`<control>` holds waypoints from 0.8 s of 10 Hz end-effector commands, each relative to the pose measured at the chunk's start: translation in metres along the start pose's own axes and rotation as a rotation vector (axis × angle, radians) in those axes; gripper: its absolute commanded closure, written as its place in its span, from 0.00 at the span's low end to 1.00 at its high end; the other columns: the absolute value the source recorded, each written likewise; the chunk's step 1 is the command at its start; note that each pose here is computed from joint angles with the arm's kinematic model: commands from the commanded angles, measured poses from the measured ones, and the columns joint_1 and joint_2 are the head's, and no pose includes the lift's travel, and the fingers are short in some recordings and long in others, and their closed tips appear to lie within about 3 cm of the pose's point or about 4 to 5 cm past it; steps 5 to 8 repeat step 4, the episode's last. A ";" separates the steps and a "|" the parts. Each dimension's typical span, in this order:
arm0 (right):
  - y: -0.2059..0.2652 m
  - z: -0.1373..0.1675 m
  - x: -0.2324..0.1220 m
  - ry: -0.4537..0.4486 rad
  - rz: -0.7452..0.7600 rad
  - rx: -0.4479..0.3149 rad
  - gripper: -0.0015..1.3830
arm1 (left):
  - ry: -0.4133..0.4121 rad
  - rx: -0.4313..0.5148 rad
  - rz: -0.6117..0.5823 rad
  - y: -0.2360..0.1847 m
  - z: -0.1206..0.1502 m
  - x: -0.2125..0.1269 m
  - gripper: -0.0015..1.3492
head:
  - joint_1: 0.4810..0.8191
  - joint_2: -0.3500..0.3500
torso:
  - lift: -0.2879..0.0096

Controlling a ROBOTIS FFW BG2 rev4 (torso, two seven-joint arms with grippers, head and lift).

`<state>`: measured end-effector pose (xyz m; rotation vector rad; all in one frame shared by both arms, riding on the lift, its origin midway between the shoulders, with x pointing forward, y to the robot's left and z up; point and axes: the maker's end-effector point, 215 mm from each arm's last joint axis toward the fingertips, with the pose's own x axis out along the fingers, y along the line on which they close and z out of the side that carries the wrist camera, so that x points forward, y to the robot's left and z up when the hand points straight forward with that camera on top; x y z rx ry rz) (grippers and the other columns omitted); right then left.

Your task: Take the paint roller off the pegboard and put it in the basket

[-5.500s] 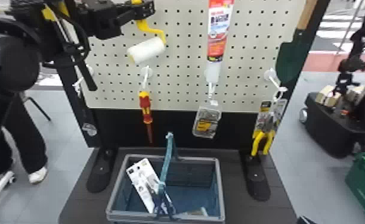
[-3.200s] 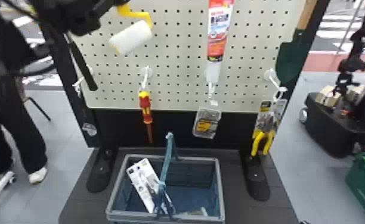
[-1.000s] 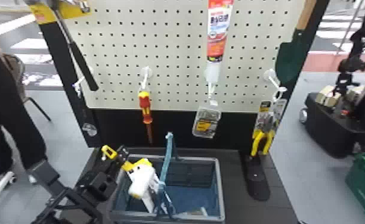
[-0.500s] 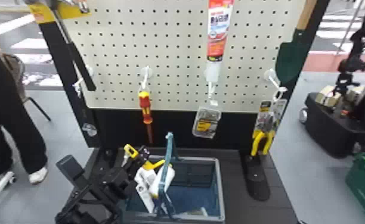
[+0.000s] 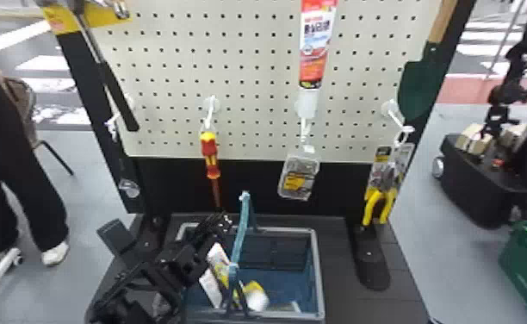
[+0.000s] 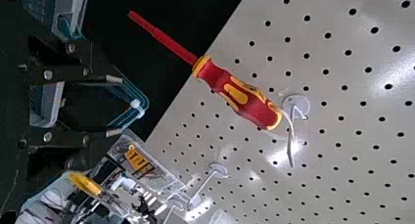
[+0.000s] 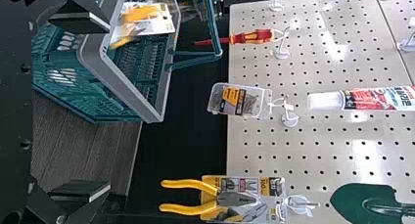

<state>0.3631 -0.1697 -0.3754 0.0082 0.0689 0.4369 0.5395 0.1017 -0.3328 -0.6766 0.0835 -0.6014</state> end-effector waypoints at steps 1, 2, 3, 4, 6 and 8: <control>0.000 0.000 0.000 0.000 0.000 -0.001 0.12 | 0.019 0.015 -0.013 -0.003 -0.002 0.004 0.07 | 0.20 0.50 | 0.63; 0.000 0.001 0.001 -0.002 0.001 -0.001 0.12 | 0.009 0.016 -0.010 -0.002 0.001 0.004 0.08 | 0.20 0.50 | 0.63; 0.000 -0.001 0.001 0.001 0.001 -0.001 0.12 | 0.003 0.020 -0.009 -0.002 0.004 0.003 0.10 | 0.20 0.50 | 0.63; 0.000 -0.001 0.001 0.001 0.001 -0.001 0.12 | -0.002 0.023 -0.009 -0.001 0.006 0.004 0.10 | 0.20 0.50 | 0.63; 0.000 -0.001 0.001 0.001 0.001 -0.001 0.12 | -0.002 0.023 -0.009 -0.001 0.006 0.004 0.10 | 0.20 0.50 | 0.63; 0.000 -0.001 0.001 0.001 0.001 -0.001 0.12 | -0.002 0.023 -0.009 -0.001 0.006 0.004 0.10 | 0.20 0.50 | 0.63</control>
